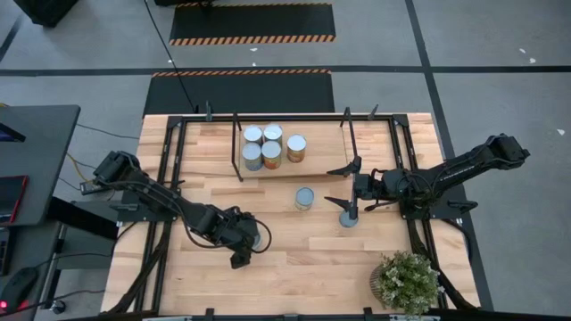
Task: Pick and place cans onto a shelf
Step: Put the canned mixed vegetables on the shelf
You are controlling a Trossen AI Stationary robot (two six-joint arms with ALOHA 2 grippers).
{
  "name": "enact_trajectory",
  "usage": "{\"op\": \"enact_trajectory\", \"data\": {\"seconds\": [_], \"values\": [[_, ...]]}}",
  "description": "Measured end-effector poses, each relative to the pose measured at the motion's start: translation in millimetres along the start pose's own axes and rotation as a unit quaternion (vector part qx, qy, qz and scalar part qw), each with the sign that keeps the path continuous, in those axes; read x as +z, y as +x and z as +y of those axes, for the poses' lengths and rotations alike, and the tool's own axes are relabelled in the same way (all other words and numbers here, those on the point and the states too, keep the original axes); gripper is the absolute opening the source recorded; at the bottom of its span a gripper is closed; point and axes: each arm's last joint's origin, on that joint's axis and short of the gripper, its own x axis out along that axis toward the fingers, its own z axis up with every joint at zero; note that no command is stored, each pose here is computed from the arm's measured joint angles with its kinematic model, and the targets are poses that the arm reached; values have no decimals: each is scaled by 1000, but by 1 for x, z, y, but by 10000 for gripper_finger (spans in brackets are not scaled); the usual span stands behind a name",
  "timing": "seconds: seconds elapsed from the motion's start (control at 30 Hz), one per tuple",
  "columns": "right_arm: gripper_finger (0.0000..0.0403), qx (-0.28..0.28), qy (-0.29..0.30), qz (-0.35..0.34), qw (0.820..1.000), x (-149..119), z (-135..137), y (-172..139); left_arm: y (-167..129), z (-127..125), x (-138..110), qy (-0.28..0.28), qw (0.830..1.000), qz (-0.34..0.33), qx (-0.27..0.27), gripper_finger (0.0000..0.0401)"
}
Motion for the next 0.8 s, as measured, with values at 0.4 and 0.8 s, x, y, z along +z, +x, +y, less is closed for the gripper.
{"op": "enact_trajectory", "data": {"seconds": [0.4, 0.8], "values": [[372, 0, 0, -1, 1000, 0, 0, 0, 16, 3, -1, 40, 998, 8, 43, 400], [372, -4, 0, -1, 1000, 0, -1, 0, 38, 4, 2, 41, 997, 24, 59, 325]]}}
